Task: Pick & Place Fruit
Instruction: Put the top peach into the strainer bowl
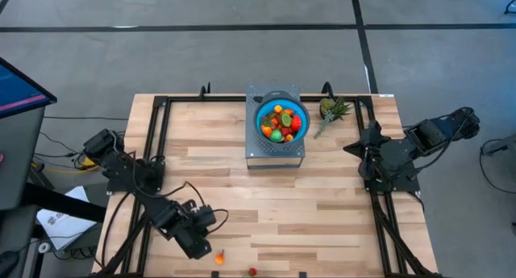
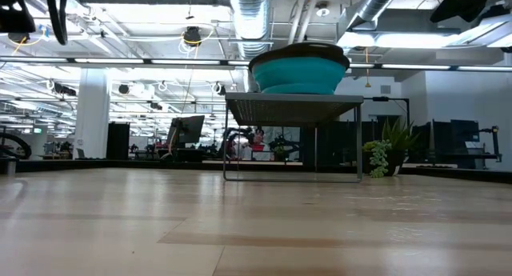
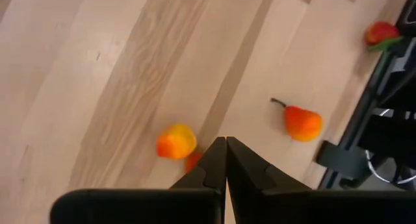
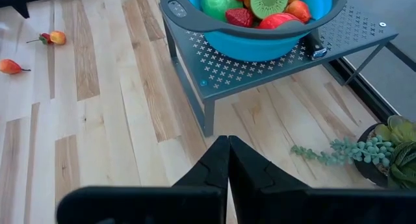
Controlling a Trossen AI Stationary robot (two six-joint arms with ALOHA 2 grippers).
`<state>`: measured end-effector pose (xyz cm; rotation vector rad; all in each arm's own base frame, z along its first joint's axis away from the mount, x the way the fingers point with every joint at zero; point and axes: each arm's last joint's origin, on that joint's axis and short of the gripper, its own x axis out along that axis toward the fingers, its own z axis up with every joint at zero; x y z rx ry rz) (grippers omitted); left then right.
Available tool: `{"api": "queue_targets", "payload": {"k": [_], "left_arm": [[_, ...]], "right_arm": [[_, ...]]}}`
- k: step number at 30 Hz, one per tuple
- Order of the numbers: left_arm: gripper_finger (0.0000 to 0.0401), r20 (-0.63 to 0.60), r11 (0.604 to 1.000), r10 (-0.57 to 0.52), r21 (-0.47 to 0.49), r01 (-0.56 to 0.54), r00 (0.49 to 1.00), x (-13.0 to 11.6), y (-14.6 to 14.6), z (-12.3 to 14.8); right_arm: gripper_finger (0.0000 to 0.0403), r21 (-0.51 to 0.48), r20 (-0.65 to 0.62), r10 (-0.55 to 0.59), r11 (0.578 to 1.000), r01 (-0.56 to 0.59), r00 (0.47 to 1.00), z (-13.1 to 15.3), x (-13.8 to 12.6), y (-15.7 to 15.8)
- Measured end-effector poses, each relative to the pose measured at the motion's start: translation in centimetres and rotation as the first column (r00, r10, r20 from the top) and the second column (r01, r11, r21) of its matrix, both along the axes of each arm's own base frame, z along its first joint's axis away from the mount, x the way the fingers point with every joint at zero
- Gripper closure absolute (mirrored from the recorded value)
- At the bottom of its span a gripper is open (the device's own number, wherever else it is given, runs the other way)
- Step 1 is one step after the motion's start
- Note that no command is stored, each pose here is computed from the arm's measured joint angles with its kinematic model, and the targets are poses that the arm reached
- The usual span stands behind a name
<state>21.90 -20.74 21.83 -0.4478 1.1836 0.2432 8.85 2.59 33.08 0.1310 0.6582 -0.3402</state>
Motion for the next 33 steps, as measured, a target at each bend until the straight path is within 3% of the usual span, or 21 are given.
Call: {"api": "queue_targets", "payload": {"k": [14, 19, 26, 33], "left_arm": [[0.0400, -0.057, 0.999, -0.009, 0.040, 0.011, 0.998, -0.8, 0.8, -2.0], [0.0392, -0.096, 0.994, -0.091, 0.046, 0.096, 0.991, -1.1, 1.0, -2.5], [0.0317, -0.109, 0.957, -0.273, 0.074, 0.282, 0.956, -1.1, 0.9, -2.6], [0.0206, -0.115, 0.845, -0.504, 0.140, 0.516, 0.856, -1.1, 0.9, -2.6]], "right_arm": [[0.0403, -0.015, -0.045, -0.009, 1.000, 0.008, 0.999, -0.3, -0.3, -0.2], [0.0403, 0.001, -0.045, -0.027, 1.000, 0.027, 0.999, -0.4, -0.4, -0.2], [0.0403, -0.006, -0.052, -0.022, 1.000, 0.022, 0.998, -0.4, -0.4, -0.2], [0.0403, -0.015, -0.069, -0.023, 1.000, 0.022, 0.997, -0.5, -0.6, -0.3]]}}
